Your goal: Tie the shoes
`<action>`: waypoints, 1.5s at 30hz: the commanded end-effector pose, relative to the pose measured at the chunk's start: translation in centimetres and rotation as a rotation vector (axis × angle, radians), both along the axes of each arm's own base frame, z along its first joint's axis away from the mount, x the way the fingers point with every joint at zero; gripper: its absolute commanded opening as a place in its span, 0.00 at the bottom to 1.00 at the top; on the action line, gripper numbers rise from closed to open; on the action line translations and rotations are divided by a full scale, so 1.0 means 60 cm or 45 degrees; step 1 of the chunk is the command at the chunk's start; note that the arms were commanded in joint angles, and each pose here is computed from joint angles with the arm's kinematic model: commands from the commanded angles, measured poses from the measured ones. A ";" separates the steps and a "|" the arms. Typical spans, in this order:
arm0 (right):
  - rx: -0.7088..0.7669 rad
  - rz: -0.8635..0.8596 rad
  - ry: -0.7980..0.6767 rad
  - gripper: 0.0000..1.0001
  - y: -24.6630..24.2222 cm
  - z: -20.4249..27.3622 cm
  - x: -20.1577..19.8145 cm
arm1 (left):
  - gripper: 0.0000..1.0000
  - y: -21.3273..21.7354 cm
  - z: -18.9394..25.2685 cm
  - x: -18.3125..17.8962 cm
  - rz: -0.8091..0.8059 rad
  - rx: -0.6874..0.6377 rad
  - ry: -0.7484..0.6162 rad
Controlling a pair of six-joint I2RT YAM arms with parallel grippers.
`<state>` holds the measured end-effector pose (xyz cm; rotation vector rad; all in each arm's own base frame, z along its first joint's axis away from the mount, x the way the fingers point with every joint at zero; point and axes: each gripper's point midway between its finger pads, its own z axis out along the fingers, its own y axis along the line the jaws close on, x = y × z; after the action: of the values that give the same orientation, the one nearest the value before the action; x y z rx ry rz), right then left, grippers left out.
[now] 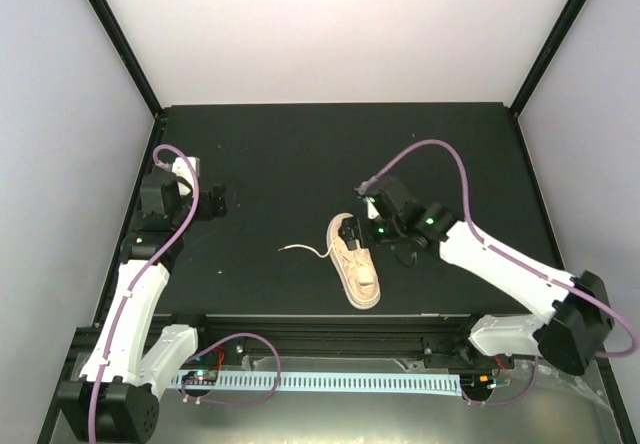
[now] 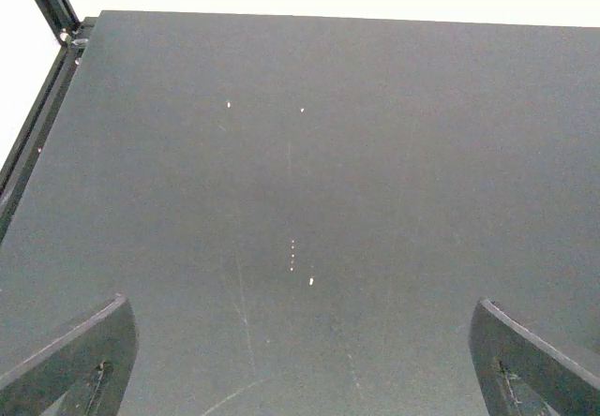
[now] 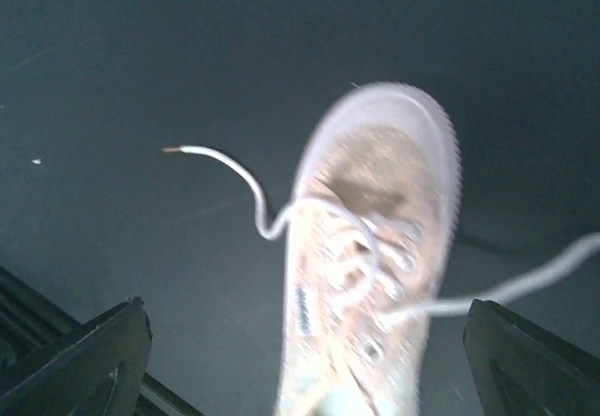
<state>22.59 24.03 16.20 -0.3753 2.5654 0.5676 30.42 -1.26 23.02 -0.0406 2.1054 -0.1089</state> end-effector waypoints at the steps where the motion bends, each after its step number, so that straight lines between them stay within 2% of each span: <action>1: -0.013 0.297 -0.049 0.91 0.086 -0.005 0.004 | 0.99 -0.003 0.007 0.002 -0.010 0.007 -0.020; 6: -0.139 0.553 -0.071 0.68 0.189 -0.052 0.004 | 0.99 -0.001 0.007 0.000 -0.007 0.016 -0.022; 8: -0.213 0.611 -0.049 0.62 0.216 -0.092 0.009 | 0.99 -0.002 0.006 0.000 -0.010 0.018 -0.020; 13: -0.334 0.682 -0.034 0.61 0.254 -0.165 0.029 | 0.99 -0.006 0.006 0.000 -0.026 0.015 -0.018; 17: -0.434 0.677 -0.020 0.55 0.257 -0.215 0.046 | 0.99 -0.006 0.005 0.000 -0.027 0.015 -0.018; 24: -0.509 0.699 -0.034 0.47 0.255 -0.249 0.058 | 0.99 -0.008 0.007 -0.001 -0.034 0.009 -0.021; 27: -0.540 0.704 -0.028 0.39 0.252 -0.259 0.059 | 0.99 -0.008 0.006 -0.001 -0.034 0.009 -0.019; 40: -0.519 0.757 -0.160 0.45 0.284 -0.181 0.089 | 0.99 -0.008 0.007 -0.001 -0.036 0.012 -0.023; 45: -0.528 0.803 -0.117 0.45 0.290 -0.204 0.085 | 0.99 -0.007 0.008 -0.002 -0.032 0.014 -0.024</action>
<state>27.94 41.62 5.83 -1.2752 2.4134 0.2362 30.41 -1.50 23.01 -0.0316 2.1061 -0.1128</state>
